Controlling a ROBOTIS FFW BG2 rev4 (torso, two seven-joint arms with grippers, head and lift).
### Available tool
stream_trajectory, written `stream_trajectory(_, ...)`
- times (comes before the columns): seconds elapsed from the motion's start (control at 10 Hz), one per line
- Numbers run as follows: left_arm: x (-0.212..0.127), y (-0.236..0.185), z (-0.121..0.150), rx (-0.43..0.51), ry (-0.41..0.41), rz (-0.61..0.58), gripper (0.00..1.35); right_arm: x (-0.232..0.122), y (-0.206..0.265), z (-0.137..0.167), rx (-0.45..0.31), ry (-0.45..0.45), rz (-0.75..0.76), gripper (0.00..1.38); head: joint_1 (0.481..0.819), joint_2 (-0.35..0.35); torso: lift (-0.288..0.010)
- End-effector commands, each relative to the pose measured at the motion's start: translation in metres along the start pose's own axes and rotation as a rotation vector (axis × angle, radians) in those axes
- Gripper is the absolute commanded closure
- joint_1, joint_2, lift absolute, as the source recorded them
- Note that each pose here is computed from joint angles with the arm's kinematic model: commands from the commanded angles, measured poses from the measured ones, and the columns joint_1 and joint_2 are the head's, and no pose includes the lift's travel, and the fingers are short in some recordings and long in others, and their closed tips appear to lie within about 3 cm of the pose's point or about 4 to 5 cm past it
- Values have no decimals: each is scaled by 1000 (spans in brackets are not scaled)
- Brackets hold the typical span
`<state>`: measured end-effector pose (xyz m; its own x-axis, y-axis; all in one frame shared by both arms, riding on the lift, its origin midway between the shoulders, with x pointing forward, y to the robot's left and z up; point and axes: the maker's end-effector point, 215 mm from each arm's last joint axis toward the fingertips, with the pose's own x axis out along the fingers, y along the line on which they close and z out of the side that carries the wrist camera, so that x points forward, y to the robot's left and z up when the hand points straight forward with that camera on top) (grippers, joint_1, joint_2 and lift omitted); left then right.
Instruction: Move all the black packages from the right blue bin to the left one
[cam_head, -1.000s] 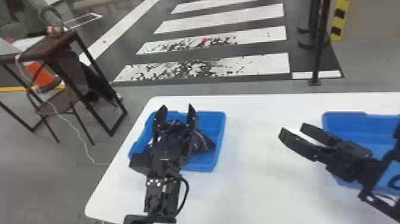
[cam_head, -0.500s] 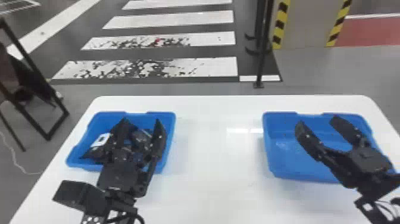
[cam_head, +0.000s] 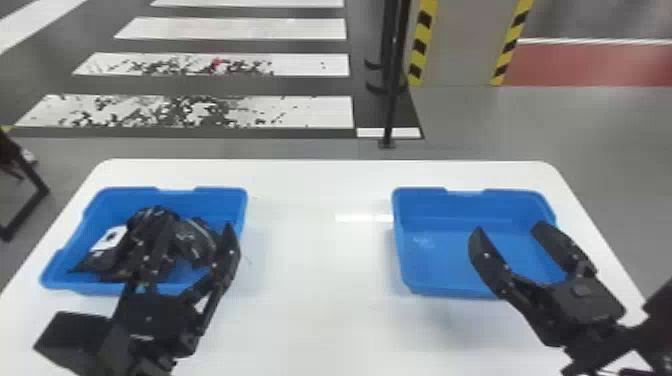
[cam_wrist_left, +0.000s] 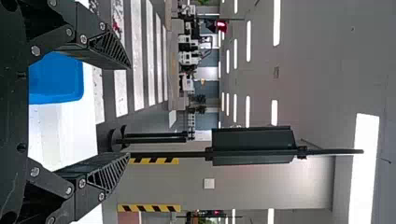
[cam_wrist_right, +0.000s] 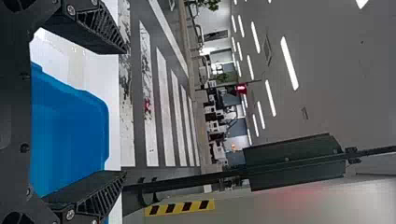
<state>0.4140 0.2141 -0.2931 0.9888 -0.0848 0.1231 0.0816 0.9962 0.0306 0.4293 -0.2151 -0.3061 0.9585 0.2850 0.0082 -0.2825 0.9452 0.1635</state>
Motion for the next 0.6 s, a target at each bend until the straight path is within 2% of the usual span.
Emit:
stream_trajectory(0.0,-2,4,0,-21,-1,15,410,-1,0,-1,4,1,-1,117,695,-2,-140)
stream_trajectory(0.5,-4,11,1,-54,-5,34,410,2,0,-5,16,5,3,121,695,13,-140)
